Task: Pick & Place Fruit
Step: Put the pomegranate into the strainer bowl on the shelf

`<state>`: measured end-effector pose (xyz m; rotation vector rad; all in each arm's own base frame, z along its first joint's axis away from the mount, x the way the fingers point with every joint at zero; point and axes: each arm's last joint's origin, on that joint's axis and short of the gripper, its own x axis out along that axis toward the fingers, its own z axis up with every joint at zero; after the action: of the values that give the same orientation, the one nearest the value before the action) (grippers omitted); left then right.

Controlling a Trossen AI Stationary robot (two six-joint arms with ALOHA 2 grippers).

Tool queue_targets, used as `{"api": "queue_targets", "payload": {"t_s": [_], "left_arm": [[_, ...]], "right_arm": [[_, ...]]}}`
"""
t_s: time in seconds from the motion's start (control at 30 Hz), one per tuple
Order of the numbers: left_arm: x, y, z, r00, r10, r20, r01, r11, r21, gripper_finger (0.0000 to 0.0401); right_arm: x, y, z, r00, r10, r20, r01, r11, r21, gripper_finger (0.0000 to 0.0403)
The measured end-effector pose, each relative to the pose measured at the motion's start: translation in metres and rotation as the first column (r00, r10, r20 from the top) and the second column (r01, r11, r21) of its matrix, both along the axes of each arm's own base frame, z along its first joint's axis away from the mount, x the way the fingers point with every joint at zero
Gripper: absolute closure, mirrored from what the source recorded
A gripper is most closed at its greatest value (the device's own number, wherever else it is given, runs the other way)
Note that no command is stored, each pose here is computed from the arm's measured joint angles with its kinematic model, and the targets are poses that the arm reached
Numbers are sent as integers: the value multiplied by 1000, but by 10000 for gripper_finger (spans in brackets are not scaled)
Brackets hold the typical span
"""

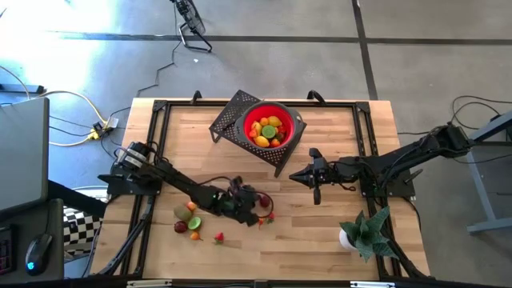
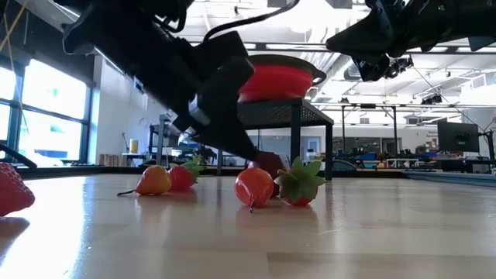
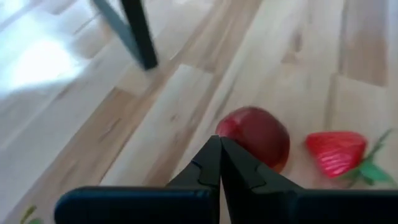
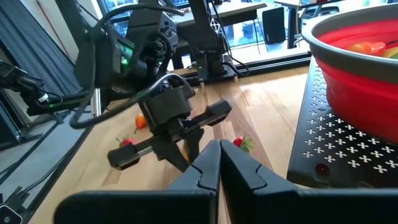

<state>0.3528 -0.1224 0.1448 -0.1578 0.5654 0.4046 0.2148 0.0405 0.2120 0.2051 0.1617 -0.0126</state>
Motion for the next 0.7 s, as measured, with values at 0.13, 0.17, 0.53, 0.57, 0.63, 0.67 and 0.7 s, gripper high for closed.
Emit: {"api": "queue_targets", "payload": {"t_s": [0.13,0.17,0.53,0.57,0.63,0.67,0.7], "left_arm": [[1,-1,1,1000,-27,8,27,1000,-9,400],[1,-1,1,1000,-22,7,22,1000,-4,400],[-2,1,17,999,-42,15,41,997,60,400],[-4,1,22,998,-54,16,53,996,71,400],[-6,2,32,996,-84,19,82,992,97,400],[-8,3,38,994,-106,16,104,989,110,400],[-10,3,44,991,-130,15,128,985,118,400]], "right_arm": [[0,0,0,1000,0,-1,0,1000,0,399],[0,0,0,1000,0,-1,0,1000,-1,399],[-1,0,-3,1000,0,-30,0,1000,-7,399],[-1,0,-3,1000,0,-31,0,1000,-7,399],[-1,0,-3,1000,0,-31,-1,1000,-7,399],[-1,0,-3,999,0,-32,0,1000,-7,399],[-1,0,-3,999,0,-32,0,1000,-7,399]]}}
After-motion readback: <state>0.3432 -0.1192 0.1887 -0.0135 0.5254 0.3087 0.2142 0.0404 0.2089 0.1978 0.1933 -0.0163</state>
